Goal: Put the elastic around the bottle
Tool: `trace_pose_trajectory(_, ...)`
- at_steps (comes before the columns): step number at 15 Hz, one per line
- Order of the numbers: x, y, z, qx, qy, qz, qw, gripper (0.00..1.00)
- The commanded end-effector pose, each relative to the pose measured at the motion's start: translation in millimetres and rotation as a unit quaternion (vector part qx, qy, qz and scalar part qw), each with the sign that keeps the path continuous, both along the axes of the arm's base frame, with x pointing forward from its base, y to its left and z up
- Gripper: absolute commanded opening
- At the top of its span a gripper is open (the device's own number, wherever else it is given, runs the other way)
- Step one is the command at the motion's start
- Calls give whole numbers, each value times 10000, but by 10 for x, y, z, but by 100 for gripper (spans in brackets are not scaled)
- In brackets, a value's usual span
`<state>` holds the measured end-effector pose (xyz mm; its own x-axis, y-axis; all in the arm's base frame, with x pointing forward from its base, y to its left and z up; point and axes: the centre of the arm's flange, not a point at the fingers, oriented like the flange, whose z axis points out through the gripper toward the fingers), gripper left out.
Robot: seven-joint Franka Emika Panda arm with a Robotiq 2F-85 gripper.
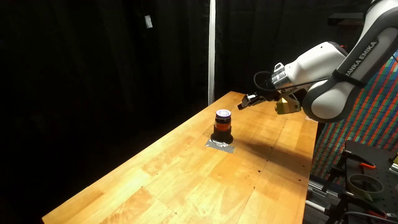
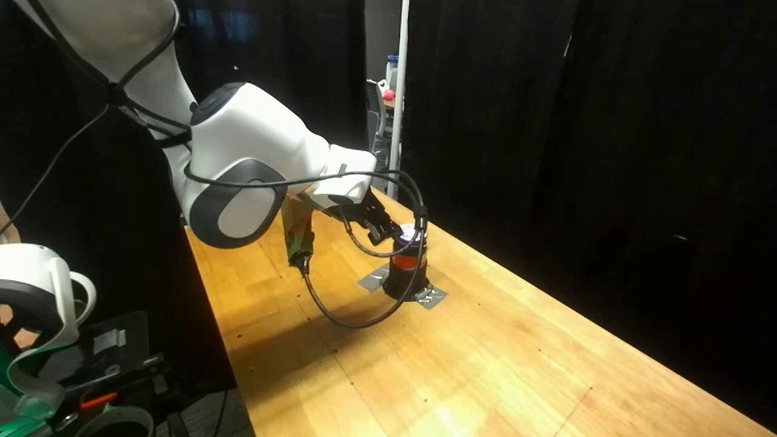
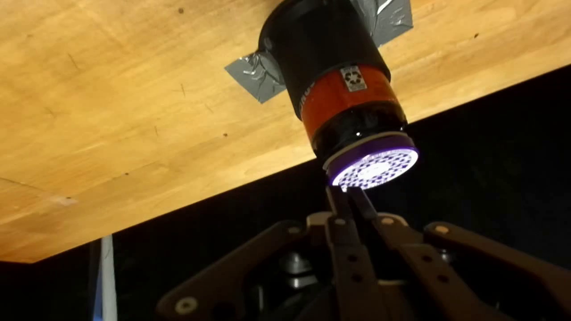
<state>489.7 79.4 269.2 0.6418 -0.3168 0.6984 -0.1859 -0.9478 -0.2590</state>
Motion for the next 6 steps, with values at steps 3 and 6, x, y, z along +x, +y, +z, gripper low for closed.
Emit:
trace_pose_trajectory(3, -371, 216, -148, 203, -235, -143, 9994, 36)
trace_pose_trajectory(6, -300, 240, -226, 155, -249, -96, 9995, 27)
